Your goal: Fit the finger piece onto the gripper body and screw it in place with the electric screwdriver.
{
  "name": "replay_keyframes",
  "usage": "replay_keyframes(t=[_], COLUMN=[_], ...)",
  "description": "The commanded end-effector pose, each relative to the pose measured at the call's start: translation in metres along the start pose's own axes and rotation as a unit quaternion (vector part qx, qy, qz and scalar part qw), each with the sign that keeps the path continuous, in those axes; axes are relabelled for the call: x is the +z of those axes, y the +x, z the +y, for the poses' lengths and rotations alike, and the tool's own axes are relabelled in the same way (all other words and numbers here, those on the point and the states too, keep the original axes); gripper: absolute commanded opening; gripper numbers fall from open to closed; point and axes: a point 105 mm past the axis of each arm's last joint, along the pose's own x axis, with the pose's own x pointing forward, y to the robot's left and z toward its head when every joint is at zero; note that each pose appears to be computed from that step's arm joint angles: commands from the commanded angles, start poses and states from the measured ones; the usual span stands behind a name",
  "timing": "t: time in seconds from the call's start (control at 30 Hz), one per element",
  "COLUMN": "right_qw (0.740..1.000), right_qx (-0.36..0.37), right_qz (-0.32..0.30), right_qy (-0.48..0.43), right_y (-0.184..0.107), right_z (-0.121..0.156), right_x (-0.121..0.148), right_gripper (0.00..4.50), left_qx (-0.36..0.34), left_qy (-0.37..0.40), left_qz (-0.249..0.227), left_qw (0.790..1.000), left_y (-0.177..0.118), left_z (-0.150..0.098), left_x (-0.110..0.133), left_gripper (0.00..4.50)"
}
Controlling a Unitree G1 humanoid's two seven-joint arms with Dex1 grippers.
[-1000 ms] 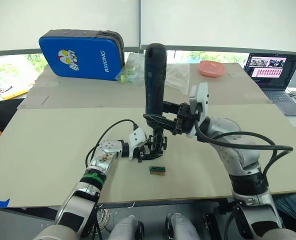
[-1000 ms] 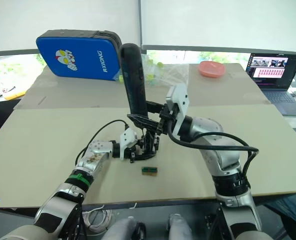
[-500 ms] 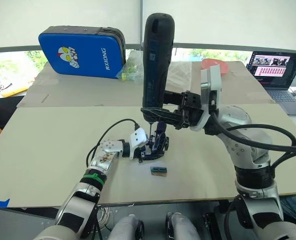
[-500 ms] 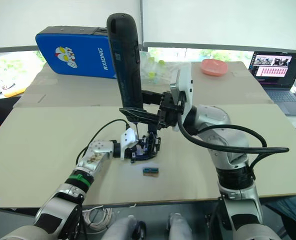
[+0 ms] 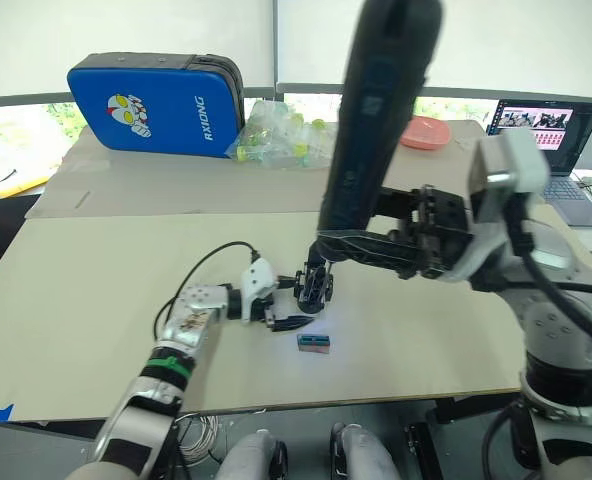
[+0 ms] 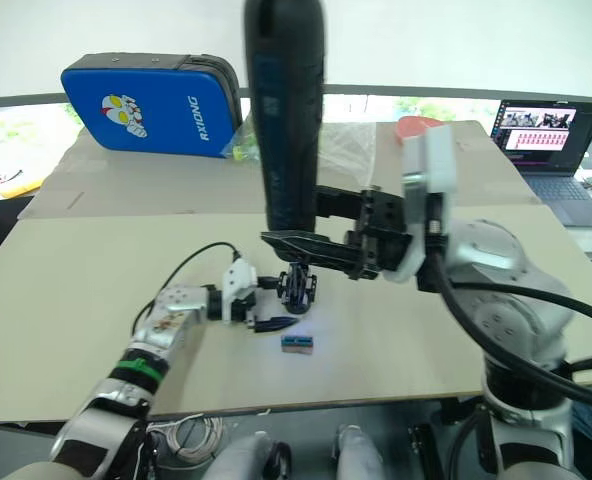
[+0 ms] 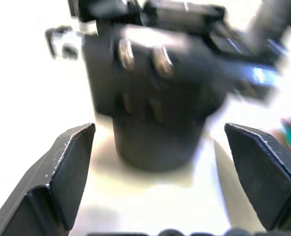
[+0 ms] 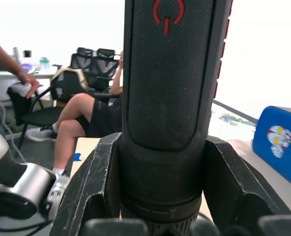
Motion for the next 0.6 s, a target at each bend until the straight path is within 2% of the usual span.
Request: replay_keyframes(t=[0.03, 0.17, 0.23, 0.37, 0.47, 0.6], right_qw=[0.997, 0.982, 0.972, 0.954, 0.955, 0.97], right_qx=[-0.071, -0.162, -0.208, -0.266, -0.262, -0.206], right_qz=[-0.003, 0.076, 0.092, 0.125, 0.125, 0.11], right_qy=[-0.033, -0.065, -0.058, -0.056, -0.059, -0.068], right_y=[-0.026, -0.076, -0.099, -0.129, -0.126, -0.097], right_z=[-0.002, -0.003, 0.001, 0.012, 0.019, 0.028], right_x=[0.02, 0.0, -0.006, -0.021, -0.027, -0.032], right_gripper=[1.88, 1.88, 1.88, 1.88, 1.88, 1.88], left_qx=[0.03, 0.043, 0.032, -0.019, -0.056, -0.127], left_qy=[-0.035, -0.037, -0.016, 0.012, 0.024, 0.026], left_qz=[0.0, -0.01, 0.01, 0.027, 0.02, 0.008], left_qw=[0.999, 0.998, 0.999, 0.999, 0.998, 0.991], left_y=[-0.043, -0.086, -0.106, -0.12, -0.112, -0.087], left_z=[0.009, 0.014, 0.01, -0.007, -0.017, -0.043], left_x=[-0.006, -0.005, -0.009, -0.013, -0.007, 0.0], left_gripper=[4.45, 4.45, 4.45, 4.45, 4.45, 4.45])
